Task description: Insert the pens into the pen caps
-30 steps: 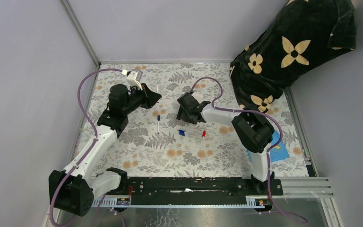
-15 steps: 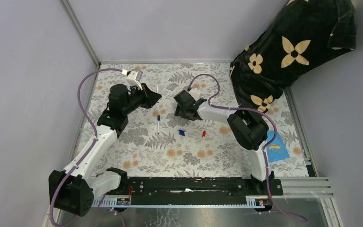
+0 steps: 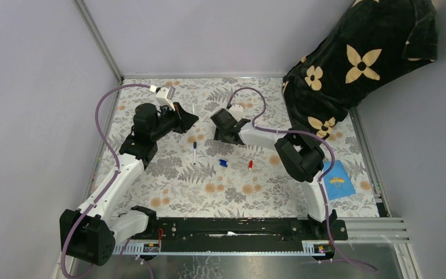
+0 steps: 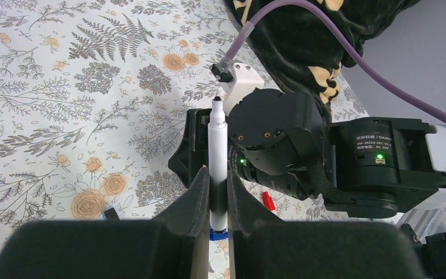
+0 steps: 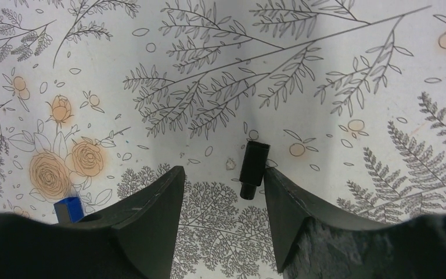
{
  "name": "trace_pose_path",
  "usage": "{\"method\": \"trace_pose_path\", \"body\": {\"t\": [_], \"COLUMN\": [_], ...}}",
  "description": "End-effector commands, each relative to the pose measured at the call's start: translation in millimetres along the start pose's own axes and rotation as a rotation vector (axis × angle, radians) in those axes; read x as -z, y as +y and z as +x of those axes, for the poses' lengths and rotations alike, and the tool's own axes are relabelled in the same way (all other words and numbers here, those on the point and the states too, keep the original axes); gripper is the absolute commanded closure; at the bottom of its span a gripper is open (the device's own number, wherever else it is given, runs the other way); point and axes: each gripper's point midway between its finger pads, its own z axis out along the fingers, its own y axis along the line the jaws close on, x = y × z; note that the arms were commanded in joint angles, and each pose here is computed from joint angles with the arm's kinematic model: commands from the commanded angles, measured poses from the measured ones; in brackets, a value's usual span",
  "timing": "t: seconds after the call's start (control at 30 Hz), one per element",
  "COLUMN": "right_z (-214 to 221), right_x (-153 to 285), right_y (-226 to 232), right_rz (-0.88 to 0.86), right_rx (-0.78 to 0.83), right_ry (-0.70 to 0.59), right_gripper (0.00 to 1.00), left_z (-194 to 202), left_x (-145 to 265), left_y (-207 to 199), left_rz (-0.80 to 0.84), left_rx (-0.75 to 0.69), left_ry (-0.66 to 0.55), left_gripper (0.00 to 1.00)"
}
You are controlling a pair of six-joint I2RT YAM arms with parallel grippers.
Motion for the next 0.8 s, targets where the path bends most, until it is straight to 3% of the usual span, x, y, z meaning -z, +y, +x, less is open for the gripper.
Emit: {"method": "trace_pose_path", "body": {"t": [0.0, 0.5, 0.77], "right_z": [7.9, 6.1, 3.2], "right_x": [-10.6, -13.9, -18.8], "right_y": [-7.1, -33.5, -33.2], "right_rz": [0.046, 0.172, 0.186], "right_rx": [0.087, 0.338, 0.351], "right_ry": [0.033, 0.084, 0.077], "right_gripper": [0.42, 0.53, 0.6], "left_z": [-19.4, -20.0, -19.8], "left_x": [4.2, 4.7, 4.4], "left_y": [-9.3, -9.7, -8.8], "left_rz": [0.027, 0.027, 0.024], "left_rx": [-0.037, -0.037, -0.036], "left_ry": [-0.048, -0.05, -0.049], "left_gripper": [1.0, 1.0, 1.0]}}
